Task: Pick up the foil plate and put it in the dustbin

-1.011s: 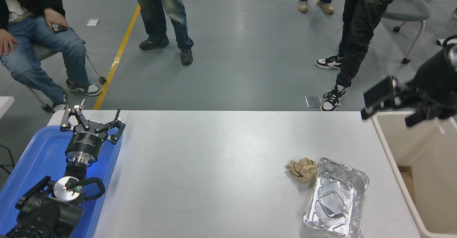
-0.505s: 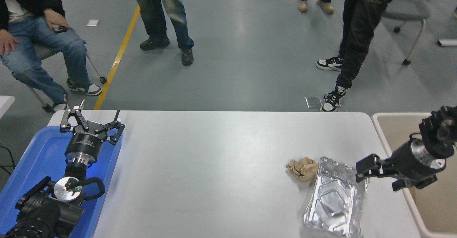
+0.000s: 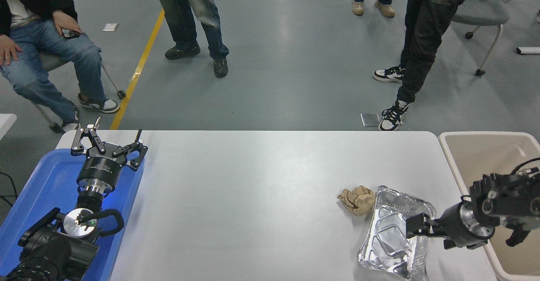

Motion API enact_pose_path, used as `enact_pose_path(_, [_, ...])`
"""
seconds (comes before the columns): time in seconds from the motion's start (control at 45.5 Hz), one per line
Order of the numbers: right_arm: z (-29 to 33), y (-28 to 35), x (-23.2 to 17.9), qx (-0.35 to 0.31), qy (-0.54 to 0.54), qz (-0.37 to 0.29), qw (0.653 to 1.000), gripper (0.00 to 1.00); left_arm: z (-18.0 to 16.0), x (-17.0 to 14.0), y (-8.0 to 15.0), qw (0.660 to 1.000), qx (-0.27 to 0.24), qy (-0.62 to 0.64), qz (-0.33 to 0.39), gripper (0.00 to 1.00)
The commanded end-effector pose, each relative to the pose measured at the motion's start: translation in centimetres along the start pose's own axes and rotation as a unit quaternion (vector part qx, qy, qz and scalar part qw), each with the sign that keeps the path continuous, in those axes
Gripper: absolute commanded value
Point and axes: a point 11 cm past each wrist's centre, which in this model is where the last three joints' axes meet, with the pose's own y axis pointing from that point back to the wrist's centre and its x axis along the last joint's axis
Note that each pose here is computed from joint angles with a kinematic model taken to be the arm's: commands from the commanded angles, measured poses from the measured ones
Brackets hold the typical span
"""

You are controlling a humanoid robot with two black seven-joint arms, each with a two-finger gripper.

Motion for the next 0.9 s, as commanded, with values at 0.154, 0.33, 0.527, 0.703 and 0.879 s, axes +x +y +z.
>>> enact_pose_path(0.154, [0.3, -1.8, -0.6, -0.008, 0.017, 0.008, 1.0, 0.21, 0.0, 0.0, 0.0, 1.0, 0.0, 0.0, 0.0, 0.99])
enact_pose_path(0.33, [-0.1, -1.8, -0.5, -0.004, 0.016, 0.009, 1.0, 0.05, 0.0, 0.0, 0.0, 1.0, 0.0, 0.0, 0.0, 0.99])
enact_pose_path(0.527, [-0.3, -1.9, -0.6, -0.002, 0.019, 0.007, 1.0, 0.0, 0.0, 0.0, 0.0, 1.0, 0.0, 0.0, 0.0, 0.99])
enact_pose_path(0.703, [-0.7, -1.7, -0.2, 0.002, 0.02, 0.009, 1.0, 0.0, 0.0, 0.0, 0.0, 1.0, 0.0, 0.0, 0.0, 0.99])
enact_pose_path(0.879, [1.3, 1.4, 2.1, -0.007, 0.004, 0.038, 0.999, 0.0, 0.0, 0.0, 0.0, 1.0, 0.0, 0.0, 0.0, 0.99])
